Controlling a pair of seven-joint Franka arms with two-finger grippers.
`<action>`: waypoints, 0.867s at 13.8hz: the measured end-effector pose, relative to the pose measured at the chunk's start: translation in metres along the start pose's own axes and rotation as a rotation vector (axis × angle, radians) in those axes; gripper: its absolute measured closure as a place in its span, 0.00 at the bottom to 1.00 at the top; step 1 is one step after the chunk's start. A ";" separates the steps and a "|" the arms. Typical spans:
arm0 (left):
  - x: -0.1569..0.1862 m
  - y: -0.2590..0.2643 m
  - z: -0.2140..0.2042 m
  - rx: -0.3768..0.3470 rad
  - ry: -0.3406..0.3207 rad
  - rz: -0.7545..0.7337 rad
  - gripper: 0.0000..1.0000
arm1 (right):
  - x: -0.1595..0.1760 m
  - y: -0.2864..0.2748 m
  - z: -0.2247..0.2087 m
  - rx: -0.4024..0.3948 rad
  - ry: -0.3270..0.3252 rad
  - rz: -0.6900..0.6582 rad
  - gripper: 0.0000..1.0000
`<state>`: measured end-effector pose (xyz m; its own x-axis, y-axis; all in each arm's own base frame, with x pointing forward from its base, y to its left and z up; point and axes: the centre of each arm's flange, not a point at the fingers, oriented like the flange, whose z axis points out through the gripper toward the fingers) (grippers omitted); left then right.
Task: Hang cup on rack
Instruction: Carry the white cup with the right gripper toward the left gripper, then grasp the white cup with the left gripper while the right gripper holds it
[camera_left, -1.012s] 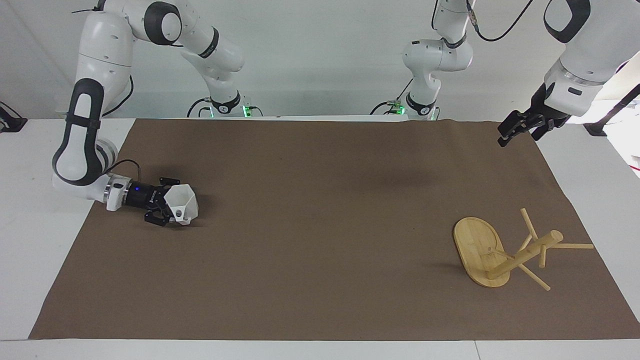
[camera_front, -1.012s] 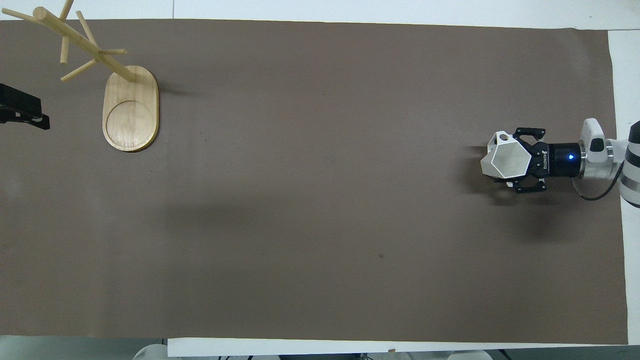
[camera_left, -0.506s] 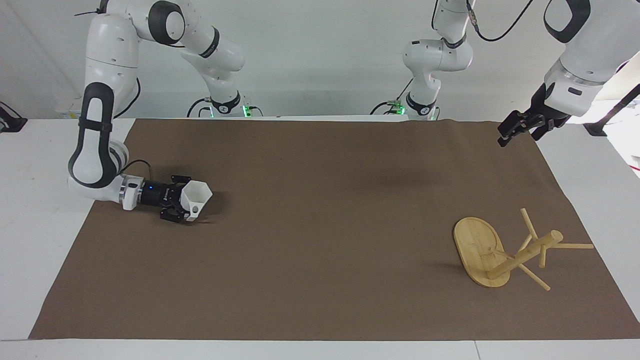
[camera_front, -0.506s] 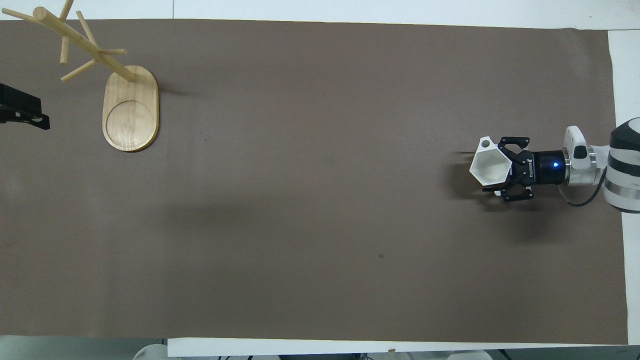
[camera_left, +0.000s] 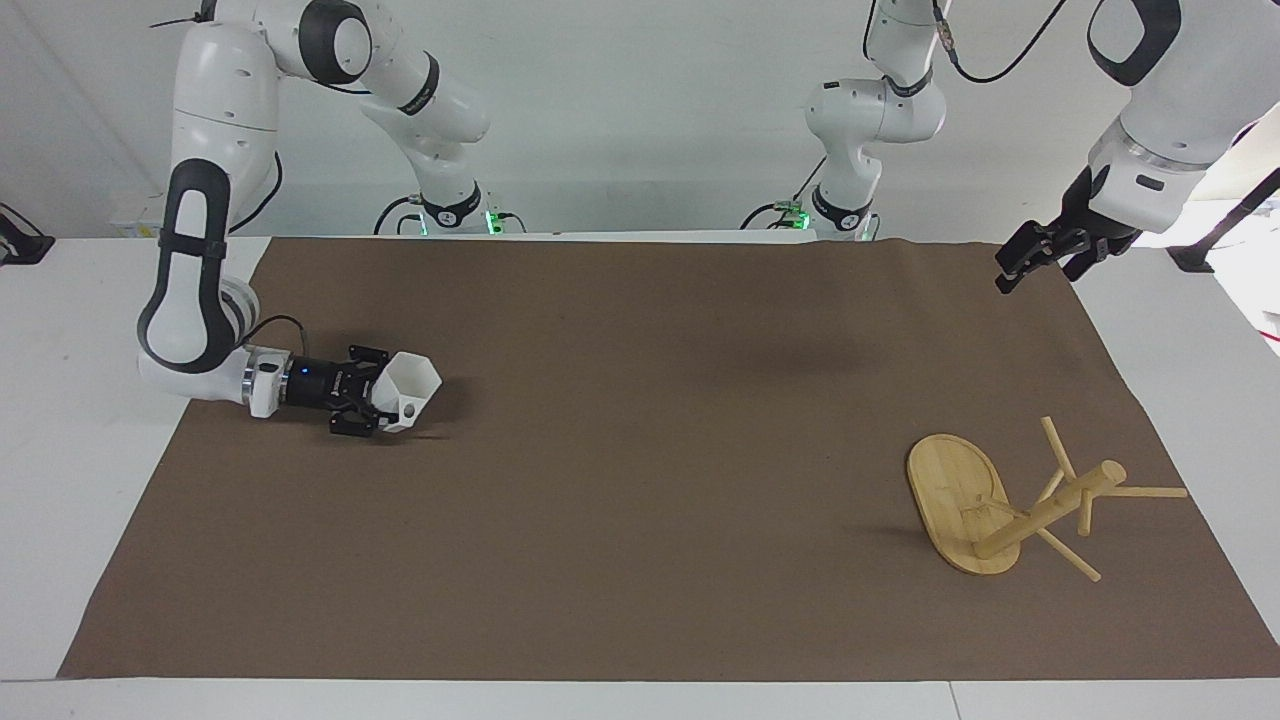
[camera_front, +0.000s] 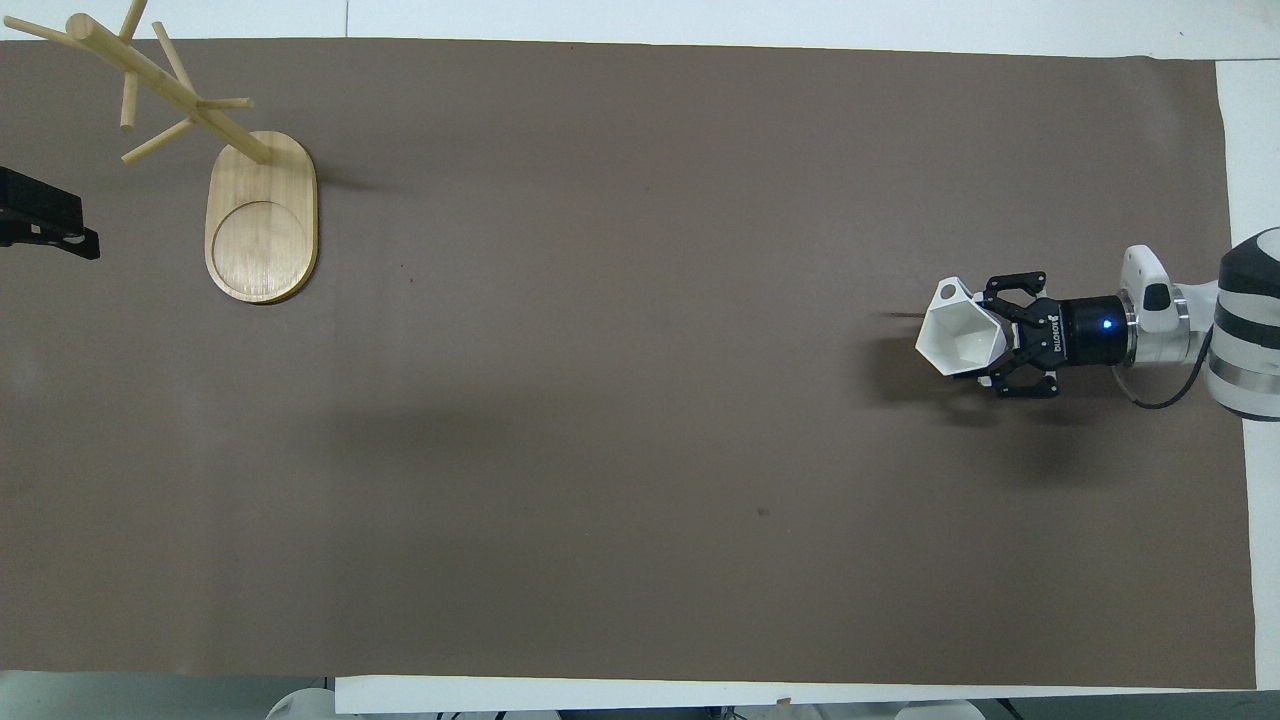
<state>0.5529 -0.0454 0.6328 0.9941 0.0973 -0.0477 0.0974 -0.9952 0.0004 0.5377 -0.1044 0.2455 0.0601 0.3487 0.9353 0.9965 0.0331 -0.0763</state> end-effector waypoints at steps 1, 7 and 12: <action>0.000 0.000 0.000 0.000 0.000 0.000 0.00 | 0.027 0.008 0.017 0.021 -0.002 -0.017 0.21; 0.000 0.000 0.000 0.000 0.000 0.000 0.00 | 0.235 0.042 0.201 -0.083 0.060 0.142 0.21; -0.001 0.003 0.000 0.000 0.000 0.006 0.00 | 0.296 0.010 0.330 -0.257 0.146 0.264 0.21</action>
<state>0.5527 -0.0487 0.6327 0.9947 0.0913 -0.0478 0.0914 -0.9958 0.0005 0.5468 0.3086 0.4075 0.3049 0.1768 0.9358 0.9266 -0.2822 -0.2485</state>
